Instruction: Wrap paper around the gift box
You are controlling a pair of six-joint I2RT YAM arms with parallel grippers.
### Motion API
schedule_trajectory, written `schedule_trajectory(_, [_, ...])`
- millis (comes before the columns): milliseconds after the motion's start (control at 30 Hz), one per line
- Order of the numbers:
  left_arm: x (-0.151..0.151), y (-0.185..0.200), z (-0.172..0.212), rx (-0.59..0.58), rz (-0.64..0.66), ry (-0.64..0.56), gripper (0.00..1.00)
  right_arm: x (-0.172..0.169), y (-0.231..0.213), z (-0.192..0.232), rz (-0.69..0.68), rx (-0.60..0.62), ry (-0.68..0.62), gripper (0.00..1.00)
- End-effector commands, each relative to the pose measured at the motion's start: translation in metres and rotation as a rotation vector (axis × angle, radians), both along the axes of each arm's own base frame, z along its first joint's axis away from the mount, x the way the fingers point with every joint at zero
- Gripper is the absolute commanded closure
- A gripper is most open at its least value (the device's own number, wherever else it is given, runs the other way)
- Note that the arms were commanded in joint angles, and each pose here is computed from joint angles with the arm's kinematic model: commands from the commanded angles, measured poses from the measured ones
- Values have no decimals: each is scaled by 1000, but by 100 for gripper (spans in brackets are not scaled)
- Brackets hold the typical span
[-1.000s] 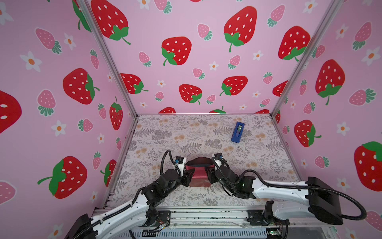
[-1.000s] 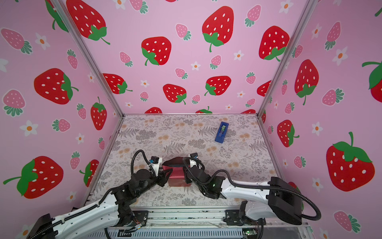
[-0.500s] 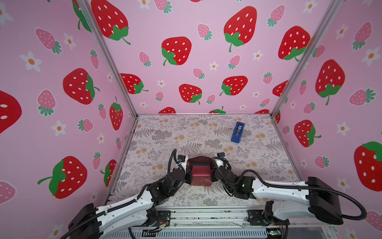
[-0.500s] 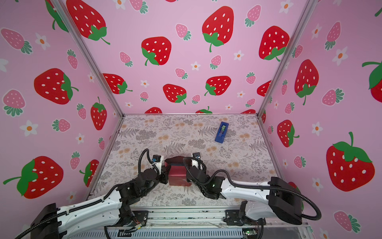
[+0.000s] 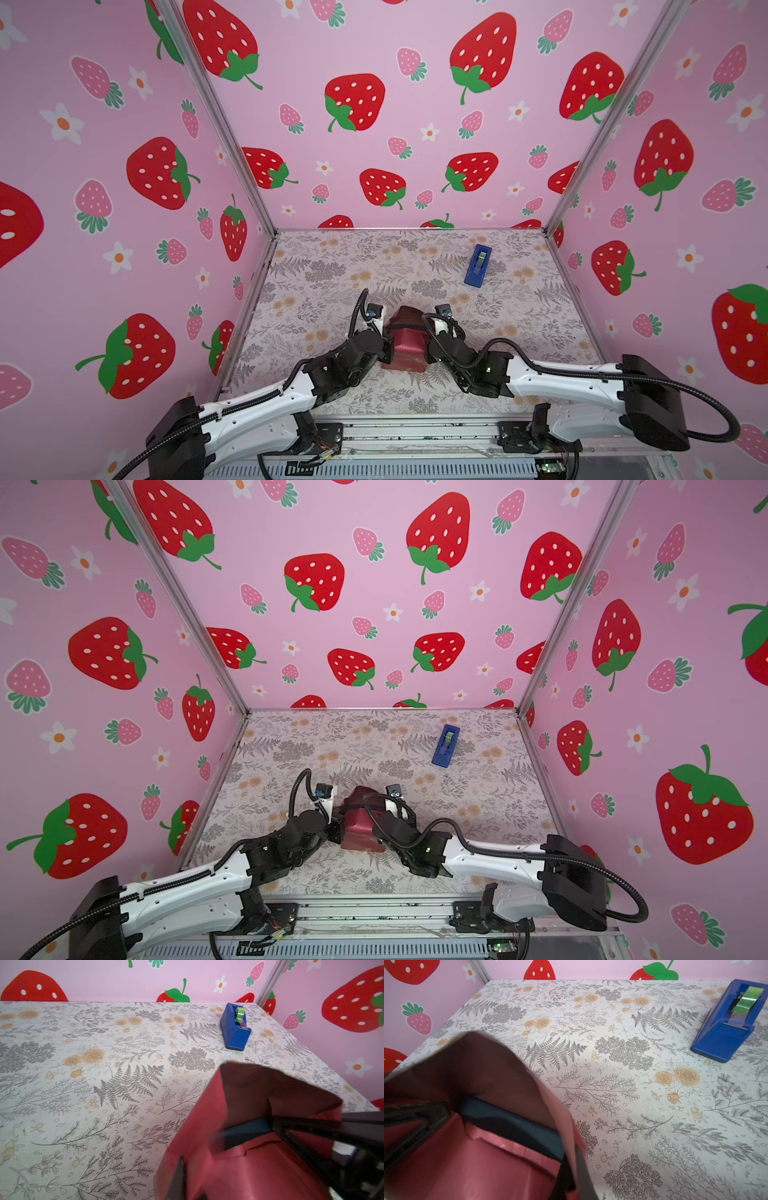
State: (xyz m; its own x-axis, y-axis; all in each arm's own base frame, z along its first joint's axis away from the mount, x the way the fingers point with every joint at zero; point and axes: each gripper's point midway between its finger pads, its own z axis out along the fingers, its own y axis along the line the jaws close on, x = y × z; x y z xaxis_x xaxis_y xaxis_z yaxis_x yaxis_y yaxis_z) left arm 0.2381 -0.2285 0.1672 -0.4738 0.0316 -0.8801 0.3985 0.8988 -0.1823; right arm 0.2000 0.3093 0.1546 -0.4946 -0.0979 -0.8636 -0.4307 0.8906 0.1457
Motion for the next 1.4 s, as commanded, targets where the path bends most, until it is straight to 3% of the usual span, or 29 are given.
schedule_trajectory(0, [2, -27, 37, -35, -85, -56, 98, 13, 19, 38, 30, 58, -55, 100])
schedule_trajectory(167, [16, -37, 49, 36, -82, -109, 100, 39, 19, 59, 13, 34, -110, 100])
schedule_trajectory(400, [40, -27, 48, 44, -17, -143, 100, 67, 9, 62, -15, -27, -158, 100])
schedule_trajectory(767, [51, 0, -5, -92, 64, -18, 95, 76, -2, 14, -37, -52, -92, 100])
schedule_trajectory(800, [50, 2, -7, -96, 66, -11, 89, 77, -3, 13, -41, -46, -86, 99])
schedule_trajectory(1033, [45, 18, 2, -151, 114, -10, 73, 70, -1, 34, 2, 77, -44, 74])
schedule_trajectory(1267, [41, 22, 17, -208, 103, -22, 52, 58, -9, 45, 3, 231, 17, 39])
schedule_trajectory(1367, [43, 21, 14, -221, 101, -13, 48, 54, -6, 36, 14, 282, 57, 32])
